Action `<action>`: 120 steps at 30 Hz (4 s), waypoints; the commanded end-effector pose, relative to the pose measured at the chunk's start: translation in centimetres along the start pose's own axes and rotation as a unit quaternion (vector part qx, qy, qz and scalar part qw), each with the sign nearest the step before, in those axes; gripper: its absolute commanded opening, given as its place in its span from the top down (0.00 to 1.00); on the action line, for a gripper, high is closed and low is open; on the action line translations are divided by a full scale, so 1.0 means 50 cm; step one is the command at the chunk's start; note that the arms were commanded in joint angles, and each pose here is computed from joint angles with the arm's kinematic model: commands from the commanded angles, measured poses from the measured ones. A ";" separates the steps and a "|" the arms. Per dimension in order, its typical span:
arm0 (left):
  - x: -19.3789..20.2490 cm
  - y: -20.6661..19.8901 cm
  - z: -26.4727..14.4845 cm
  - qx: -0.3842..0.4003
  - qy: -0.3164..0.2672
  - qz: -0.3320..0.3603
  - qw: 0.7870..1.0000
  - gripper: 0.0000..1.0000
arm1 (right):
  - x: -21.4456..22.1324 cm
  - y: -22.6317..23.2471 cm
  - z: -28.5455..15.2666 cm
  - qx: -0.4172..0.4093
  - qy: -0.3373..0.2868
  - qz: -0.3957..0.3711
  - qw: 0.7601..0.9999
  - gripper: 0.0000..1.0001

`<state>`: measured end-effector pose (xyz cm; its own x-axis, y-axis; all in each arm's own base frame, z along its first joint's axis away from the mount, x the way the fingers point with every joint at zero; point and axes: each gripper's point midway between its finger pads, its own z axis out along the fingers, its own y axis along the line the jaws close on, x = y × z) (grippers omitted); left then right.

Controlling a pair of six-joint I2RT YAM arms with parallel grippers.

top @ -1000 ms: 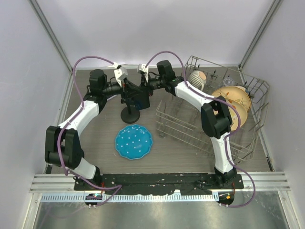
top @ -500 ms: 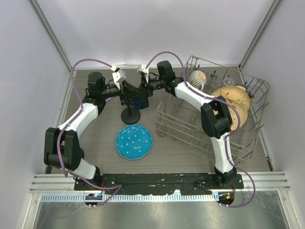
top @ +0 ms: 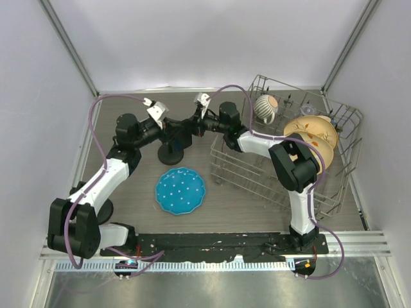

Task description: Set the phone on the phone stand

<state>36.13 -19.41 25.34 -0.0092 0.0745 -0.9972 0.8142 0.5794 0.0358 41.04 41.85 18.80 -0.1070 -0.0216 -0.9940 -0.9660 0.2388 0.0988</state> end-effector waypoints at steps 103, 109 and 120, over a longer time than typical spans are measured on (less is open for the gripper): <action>-0.057 -0.022 -0.035 -0.013 -0.052 0.066 0.996 1.00 | -0.099 0.013 -0.056 -0.036 0.046 -0.136 0.989 0.25; -0.058 -0.020 -0.033 -0.013 -0.051 0.067 0.996 1.00 | -0.081 0.034 -0.034 -0.065 0.061 -0.137 0.987 0.29; -0.058 -0.010 -0.028 -0.010 -0.058 0.058 0.997 1.00 | -0.036 0.063 -0.010 -0.101 0.088 -0.120 0.984 0.43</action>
<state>34.66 -18.17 24.38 0.0483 0.0986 -0.9940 0.7781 0.6202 0.0993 38.30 41.00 19.65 0.0596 -0.2451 -0.9677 -0.9957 0.0546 -0.0752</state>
